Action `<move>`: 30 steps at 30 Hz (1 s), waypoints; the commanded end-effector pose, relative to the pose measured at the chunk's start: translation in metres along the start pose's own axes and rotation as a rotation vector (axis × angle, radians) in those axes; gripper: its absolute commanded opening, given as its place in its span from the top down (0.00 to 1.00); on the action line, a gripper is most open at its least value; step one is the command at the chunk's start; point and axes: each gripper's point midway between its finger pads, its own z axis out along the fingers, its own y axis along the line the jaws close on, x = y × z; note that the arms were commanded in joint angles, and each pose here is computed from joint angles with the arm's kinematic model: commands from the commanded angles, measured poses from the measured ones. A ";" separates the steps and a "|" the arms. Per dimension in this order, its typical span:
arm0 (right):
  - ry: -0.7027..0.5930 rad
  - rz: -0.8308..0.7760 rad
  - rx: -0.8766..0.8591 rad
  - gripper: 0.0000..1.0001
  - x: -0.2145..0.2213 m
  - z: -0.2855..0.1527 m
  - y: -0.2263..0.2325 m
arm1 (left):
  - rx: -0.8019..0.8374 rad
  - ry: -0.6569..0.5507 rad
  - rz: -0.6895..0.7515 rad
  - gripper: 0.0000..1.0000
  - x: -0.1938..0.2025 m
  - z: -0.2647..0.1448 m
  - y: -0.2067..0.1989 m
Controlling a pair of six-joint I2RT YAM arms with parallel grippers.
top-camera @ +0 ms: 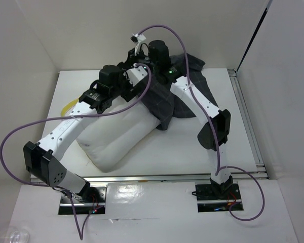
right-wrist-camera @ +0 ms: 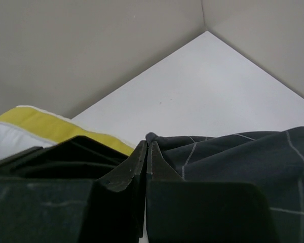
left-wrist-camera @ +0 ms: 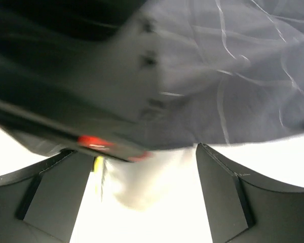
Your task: Put the pillow into the pillowcase
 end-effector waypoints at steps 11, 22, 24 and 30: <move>-0.092 -0.064 -0.105 1.00 -0.040 -0.024 0.046 | -0.280 0.120 -0.337 0.01 -0.021 -0.033 0.088; -0.112 -0.093 0.023 1.00 -0.042 -0.032 0.011 | -0.313 0.213 -0.539 0.01 0.015 -0.052 0.105; -0.113 -0.105 0.072 1.00 -0.040 -0.035 -0.010 | -0.250 0.195 -0.516 0.01 0.019 -0.051 0.091; -0.123 -0.134 0.164 1.00 -0.033 -0.035 -0.054 | -0.141 0.092 -0.388 0.01 -0.005 -0.068 0.056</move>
